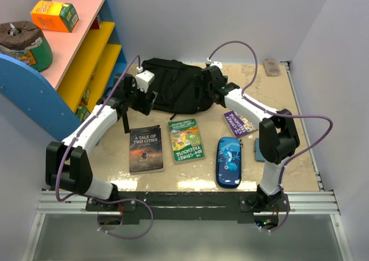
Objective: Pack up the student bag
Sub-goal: Adjust the student bag at the center of the board.
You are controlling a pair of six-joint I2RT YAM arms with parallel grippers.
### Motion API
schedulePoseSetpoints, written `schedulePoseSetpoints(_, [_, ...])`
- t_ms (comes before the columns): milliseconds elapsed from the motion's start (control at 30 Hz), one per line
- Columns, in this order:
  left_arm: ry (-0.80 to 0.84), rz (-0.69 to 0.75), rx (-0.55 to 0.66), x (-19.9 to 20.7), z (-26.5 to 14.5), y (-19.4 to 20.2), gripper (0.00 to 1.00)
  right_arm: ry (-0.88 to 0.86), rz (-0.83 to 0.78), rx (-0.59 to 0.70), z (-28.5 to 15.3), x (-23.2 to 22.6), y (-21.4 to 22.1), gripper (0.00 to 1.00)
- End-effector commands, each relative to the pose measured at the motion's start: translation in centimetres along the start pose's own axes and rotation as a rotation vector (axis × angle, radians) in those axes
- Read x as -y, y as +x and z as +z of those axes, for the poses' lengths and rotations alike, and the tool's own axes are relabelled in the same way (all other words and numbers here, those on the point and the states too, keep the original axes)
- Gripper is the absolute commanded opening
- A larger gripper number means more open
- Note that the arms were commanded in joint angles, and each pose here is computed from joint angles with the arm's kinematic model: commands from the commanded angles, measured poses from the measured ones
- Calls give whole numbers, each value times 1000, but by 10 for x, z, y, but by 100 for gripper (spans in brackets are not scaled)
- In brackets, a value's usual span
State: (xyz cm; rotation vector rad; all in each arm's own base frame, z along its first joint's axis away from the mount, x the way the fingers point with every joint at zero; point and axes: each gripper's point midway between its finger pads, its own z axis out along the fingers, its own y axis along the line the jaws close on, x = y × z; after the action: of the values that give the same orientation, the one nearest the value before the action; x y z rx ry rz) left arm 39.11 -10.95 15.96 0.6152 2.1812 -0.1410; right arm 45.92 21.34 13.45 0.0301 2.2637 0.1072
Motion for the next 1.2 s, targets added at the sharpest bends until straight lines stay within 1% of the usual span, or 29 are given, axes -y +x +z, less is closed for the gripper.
schedulePoseSetpoints(0, [-43, 0, 60, -11, -6, -28, 100, 3, 46, 58, 2, -6, -28, 99])
schedulePoseSetpoints(133, [-21, -12, 53, -8, -1, -29, 100, 4, 70, 29, 25, -9, -15, 99])
schedulePoseSetpoints(167, [-17, -15, 45, -8, 4, -27, 100, 1, 82, 5, 34, -8, -5, 99])
schedulePoseSetpoints(233, [-28, -16, 36, -10, 10, -25, 100, 0, 116, -3, 44, -2, -2, 99])
schedulePoseSetpoints(267, [-35, -20, 24, -13, 16, -23, 100, -8, 135, -30, 52, 0, 8, 99])
schedulePoseSetpoints(433, [-49, -50, -24, -21, 38, -13, 100, -28, 175, -21, 68, 3, 12, 99])
schedulePoseSetpoints(567, [-41, -59, -22, -20, 39, -12, 100, -50, 180, -12, 77, -6, 7, 99])
schedulePoseSetpoints(633, [-39, -59, -13, -20, 37, -13, 100, -32, 181, -34, 86, -4, 14, 98])
schedulePoseSetpoints(767, [-29, -49, -30, -17, 36, -2, 100, -15, 211, -32, 92, -2, 15, 93])
schedulePoseSetpoints(800, [-30, -46, -33, -17, 36, -1, 100, -16, 217, -37, 94, -2, 18, 89])
schedulePoseSetpoints(833, [-32, -43, -37, -17, 36, 1, 100, -25, 229, -38, 95, -4, 19, 80])
schedulePoseSetpoints(900, [-32, -40, -45, -17, 35, 4, 100, -28, 244, -47, 97, -4, 25, 72])
schedulePoseSetpoints(933, [-35, -41, -41, -18, 34, 3, 100, -36, 258, -47, 97, -6, 27, 62])
schedulePoseSetpoints(967, [-36, -44, -46, -19, 34, 5, 100, -40, 264, -63, 97, -5, 35, 57])
schedulePoseSetpoints(1033, [-39, -49, -43, -19, 32, 5, 100, -56, 285, -61, 98, -8, 37, 43])
schedulePoseSetpoints(1067, [-41, -50, -43, -20, 32, 6, 100, -74, 290, -64, 95, -10, 38, 25])
schedulePoseSetpoints(1133, [-45, -53, -39, -20, 29, 5, 100, -100, 301, -44, 91, -15, 28, 9])
schedulePoseSetpoints(1167, [-59, -55, -41, -22, 28, 5, 100, -126, 310, -16, 83, -21, 12, 0])
